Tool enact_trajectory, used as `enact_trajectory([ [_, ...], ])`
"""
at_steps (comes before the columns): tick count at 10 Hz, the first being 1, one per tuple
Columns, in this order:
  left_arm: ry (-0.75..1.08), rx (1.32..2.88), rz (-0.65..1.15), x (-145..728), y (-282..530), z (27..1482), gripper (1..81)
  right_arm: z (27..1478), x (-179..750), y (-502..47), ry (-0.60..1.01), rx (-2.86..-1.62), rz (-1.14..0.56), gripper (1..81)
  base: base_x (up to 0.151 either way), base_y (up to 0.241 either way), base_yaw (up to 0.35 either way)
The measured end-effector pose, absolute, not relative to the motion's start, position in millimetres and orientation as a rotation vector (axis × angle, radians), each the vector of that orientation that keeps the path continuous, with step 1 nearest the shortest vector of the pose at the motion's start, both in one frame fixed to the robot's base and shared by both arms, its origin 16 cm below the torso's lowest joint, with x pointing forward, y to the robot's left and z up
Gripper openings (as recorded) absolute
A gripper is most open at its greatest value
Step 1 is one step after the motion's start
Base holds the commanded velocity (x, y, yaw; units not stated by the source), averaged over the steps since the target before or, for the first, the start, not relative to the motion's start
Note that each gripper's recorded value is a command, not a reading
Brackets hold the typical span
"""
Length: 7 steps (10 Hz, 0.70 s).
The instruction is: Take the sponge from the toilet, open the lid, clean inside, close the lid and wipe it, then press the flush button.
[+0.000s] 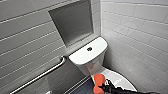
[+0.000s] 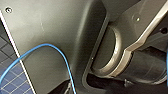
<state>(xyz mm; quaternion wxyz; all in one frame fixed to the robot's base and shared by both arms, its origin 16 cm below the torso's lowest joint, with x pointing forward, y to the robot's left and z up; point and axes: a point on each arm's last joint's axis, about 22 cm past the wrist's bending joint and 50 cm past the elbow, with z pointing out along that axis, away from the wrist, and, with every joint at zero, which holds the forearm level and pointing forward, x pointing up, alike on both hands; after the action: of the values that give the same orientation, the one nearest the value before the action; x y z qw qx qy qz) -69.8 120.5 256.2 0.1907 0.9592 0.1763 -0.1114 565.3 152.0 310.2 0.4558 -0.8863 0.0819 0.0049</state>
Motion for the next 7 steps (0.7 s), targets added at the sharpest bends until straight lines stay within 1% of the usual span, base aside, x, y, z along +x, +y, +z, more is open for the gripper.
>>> enact_trajectory([
  [4,0.495,2.695,-0.314,-70,121,256,81.1,303,564,111,0.257,-2.203,0.039,1.0,0.0,0.0,0.0],
  [7,0.495,2.695,-0.314,-70,120,256,81.1,320,562,79,0.328,-2.185,-0.003,1.0,0.0,0.0,0.0],
])
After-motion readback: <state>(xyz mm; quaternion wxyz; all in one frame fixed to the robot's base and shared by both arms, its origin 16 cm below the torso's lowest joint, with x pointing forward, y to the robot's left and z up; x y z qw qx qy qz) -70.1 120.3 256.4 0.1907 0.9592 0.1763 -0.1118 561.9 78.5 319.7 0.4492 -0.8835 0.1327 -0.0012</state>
